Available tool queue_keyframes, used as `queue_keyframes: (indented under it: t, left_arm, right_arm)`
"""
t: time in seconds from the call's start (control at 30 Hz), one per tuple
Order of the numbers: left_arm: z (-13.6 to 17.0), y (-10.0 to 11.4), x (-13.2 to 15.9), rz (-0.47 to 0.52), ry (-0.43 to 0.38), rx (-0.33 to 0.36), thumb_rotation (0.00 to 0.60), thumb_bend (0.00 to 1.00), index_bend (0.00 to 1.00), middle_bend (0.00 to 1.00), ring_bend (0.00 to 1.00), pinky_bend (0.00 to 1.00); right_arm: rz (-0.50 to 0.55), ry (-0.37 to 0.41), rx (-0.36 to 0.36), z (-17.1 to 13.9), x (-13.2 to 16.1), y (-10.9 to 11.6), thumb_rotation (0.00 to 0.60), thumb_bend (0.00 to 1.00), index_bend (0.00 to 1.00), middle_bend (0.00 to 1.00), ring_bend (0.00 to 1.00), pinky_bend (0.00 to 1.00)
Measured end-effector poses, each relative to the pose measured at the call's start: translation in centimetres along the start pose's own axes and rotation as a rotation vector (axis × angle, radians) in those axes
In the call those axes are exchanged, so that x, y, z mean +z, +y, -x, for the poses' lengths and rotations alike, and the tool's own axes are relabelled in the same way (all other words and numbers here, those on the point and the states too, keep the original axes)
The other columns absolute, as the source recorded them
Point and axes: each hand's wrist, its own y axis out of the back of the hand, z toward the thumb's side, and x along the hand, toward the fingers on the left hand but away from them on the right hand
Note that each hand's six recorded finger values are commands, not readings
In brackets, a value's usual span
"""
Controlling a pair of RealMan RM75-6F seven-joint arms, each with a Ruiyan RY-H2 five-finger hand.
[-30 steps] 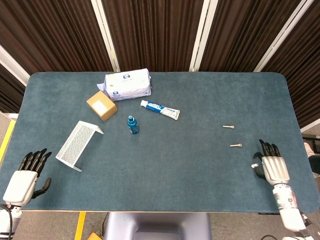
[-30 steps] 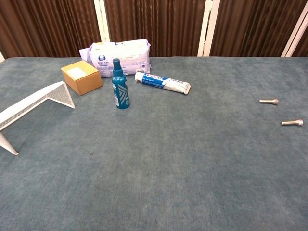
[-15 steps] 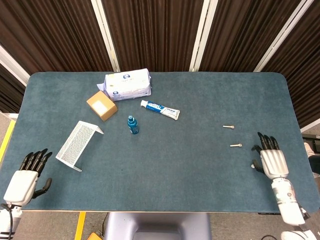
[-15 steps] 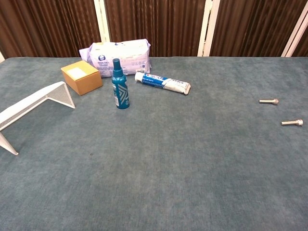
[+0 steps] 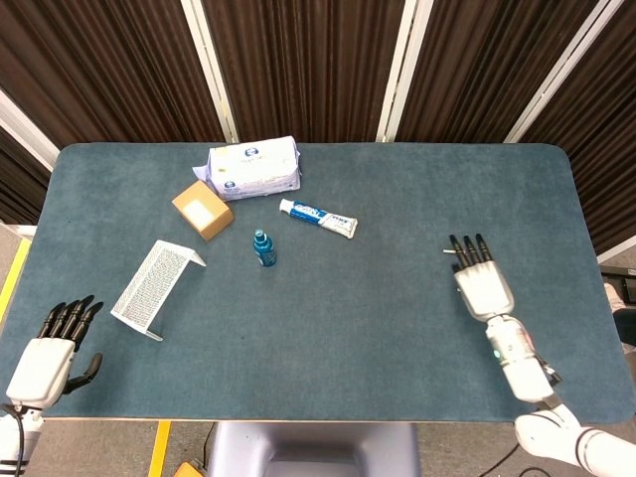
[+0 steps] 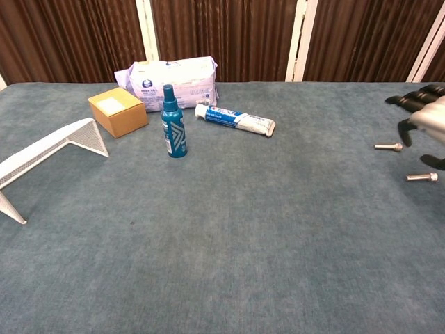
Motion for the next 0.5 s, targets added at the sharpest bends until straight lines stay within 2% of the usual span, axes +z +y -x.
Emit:
queue_keyframes:
  t: [0.2,0.5]
  left_arm:
    - [-0.1,-0.1,-0.1,0.0,0.0,-0.007,0.6,0.46,0.0,0.0,0.0,0.04]
    - [-0.2,-0.4,0.1,-0.006,-0.003,-0.017,0.6,0.46,0.0,0.0,0.0,0.04]
  right_arm:
    - [-0.081,0.024,0.043,0.4,1.0,-1.7,0.6,0.46,0.56,0.03,0.0,0.08]
    - [-0.113,0.025,0.079,0.8,1.3,-3.5,0.6,0.46,0.57,0.03,0.0,0.08]
